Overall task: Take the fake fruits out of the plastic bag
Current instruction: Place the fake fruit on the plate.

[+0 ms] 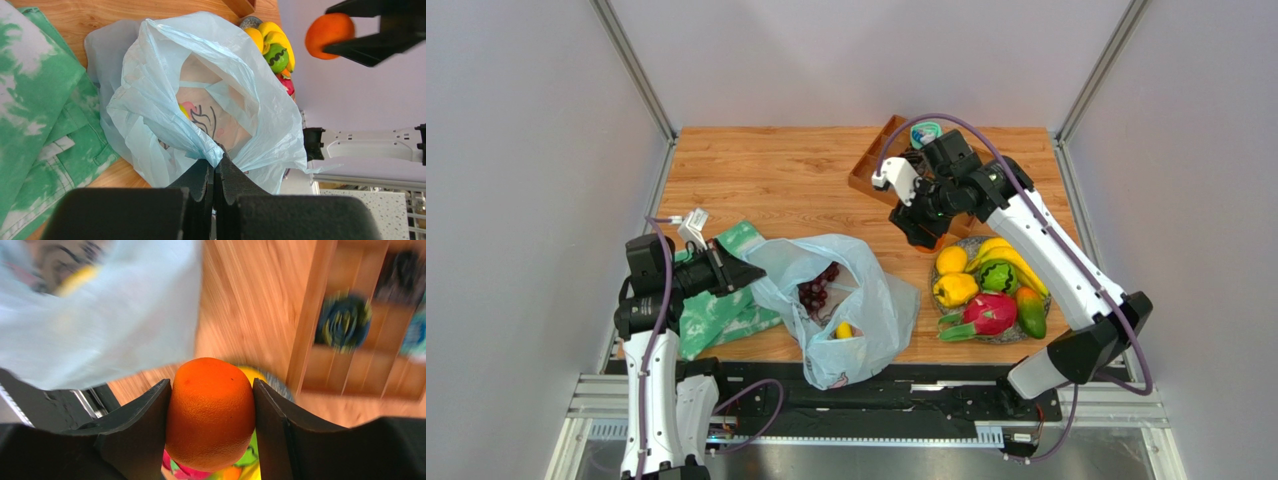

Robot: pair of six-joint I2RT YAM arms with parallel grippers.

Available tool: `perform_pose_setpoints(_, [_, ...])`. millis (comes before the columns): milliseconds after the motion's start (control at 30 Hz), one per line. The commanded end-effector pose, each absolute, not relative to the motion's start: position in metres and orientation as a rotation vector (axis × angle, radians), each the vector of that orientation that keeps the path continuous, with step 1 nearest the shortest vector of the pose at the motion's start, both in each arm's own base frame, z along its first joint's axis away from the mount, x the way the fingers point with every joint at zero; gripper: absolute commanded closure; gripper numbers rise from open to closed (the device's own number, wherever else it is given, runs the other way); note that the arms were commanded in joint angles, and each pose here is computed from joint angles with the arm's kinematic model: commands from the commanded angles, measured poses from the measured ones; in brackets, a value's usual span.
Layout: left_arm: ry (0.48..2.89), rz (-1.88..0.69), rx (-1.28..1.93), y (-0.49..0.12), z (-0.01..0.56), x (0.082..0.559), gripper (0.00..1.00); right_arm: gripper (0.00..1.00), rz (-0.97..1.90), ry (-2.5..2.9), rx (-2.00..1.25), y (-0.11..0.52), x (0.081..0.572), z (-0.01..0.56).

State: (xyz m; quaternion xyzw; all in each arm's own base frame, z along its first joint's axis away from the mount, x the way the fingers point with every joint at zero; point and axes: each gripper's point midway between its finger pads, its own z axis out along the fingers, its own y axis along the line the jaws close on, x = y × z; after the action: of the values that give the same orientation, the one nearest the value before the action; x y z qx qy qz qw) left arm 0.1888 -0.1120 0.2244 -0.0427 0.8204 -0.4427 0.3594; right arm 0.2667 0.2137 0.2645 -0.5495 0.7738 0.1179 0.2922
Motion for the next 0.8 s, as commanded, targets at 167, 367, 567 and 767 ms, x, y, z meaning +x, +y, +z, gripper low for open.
perform_pose_setpoints(167, [2.087,-1.093,-0.043,-0.109,0.238,0.194,1.0,0.62,0.087,2.356,-1.346,0.119,0.33,0.182])
perform_pose_setpoints(367, [2.098,-1.076,-0.046,-0.107,0.237,0.193,1.0,0.61,-0.01,2.42,-1.366,0.094,0.35,0.146])
perform_pose_setpoints(567, [2.105,-1.067,-0.057,-0.104,0.236,0.194,1.0,0.61,-0.084,2.449,-1.375,0.074,0.372,0.119])
perform_pose_setpoints(767, [2.108,-1.055,-0.058,-0.102,0.236,0.194,1.0,0.61,-0.111,2.483,-1.389,0.057,0.381,0.098])
